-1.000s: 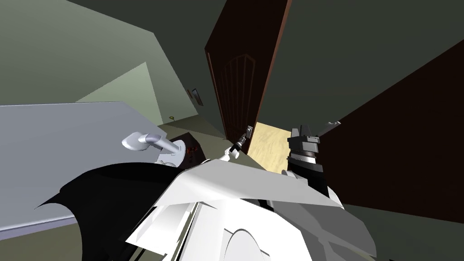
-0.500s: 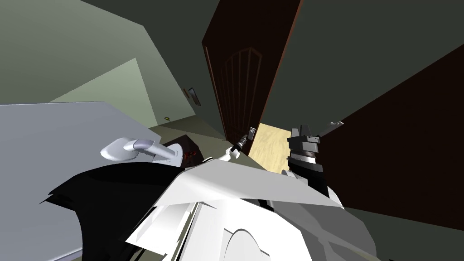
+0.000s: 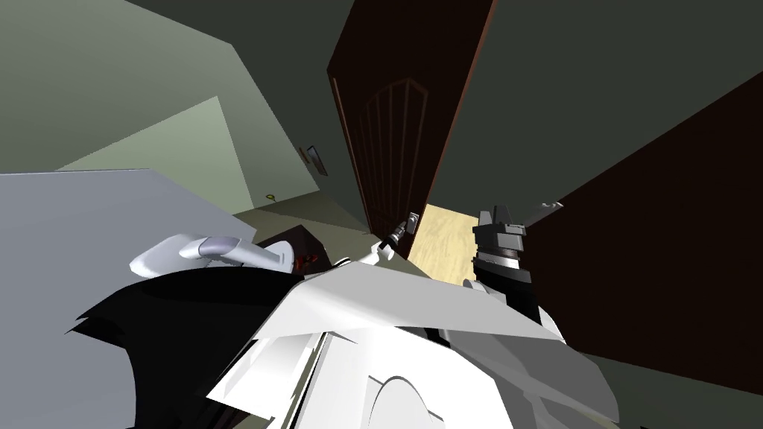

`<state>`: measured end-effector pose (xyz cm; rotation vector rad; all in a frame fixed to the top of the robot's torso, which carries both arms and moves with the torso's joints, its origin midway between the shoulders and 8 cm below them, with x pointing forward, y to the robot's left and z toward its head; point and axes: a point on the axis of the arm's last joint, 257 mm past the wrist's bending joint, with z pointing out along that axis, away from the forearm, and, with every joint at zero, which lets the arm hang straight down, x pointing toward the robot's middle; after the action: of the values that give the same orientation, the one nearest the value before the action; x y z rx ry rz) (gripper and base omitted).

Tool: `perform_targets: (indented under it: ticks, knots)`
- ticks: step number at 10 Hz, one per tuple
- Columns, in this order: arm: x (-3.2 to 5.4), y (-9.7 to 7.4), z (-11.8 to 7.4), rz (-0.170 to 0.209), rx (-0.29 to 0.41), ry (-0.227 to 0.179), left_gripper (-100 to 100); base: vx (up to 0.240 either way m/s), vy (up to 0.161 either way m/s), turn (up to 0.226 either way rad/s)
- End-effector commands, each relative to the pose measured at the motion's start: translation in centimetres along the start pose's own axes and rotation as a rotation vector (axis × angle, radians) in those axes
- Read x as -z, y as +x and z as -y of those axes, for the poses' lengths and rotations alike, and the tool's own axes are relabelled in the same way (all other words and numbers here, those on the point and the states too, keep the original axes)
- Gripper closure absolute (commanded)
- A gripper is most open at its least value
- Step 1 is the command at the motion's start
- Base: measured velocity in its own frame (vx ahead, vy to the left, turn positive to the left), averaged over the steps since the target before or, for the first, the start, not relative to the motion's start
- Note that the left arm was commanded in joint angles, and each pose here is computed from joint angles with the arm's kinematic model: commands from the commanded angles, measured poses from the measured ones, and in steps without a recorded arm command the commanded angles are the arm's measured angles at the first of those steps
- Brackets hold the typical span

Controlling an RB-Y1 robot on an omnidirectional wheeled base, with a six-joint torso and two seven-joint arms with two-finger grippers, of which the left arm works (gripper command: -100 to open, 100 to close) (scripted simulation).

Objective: Push the door open

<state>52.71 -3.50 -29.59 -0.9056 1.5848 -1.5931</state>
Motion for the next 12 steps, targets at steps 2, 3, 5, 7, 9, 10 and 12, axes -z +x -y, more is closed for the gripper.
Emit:
perform_targets:
  ticks: [2, 3, 5, 7, 9, 10, 12]
  knots:
    - [-0.07, -0.37, -0.08, 0.008, 0.0, -0.001, -100, 0.174, -0.126, -0.031]
    - [-0.11, -0.44, -0.09, 0.011, 0.002, -0.001, -100, 0.171, -0.106, -0.026]
    - [-0.21, -0.42, -0.07, 0.015, 0.007, 0.0, -100, 0.188, -0.103, -0.03]
    - [-0.17, -0.42, -0.08, 0.014, 0.005, 0.0, 100, 0.038, -0.02, 0.003]
    - [-0.17, -0.42, -0.08, 0.014, 0.005, 0.0, 100, -0.017, 0.013, -0.016]
    - [-0.17, -0.42, -0.08, 0.014, 0.005, 0.0, 100, 0.0, 0.0, 0.0]
    - [-0.17, -0.42, -0.08, 0.014, 0.005, 0.0, 100, 0.0, 0.0, 0.0]
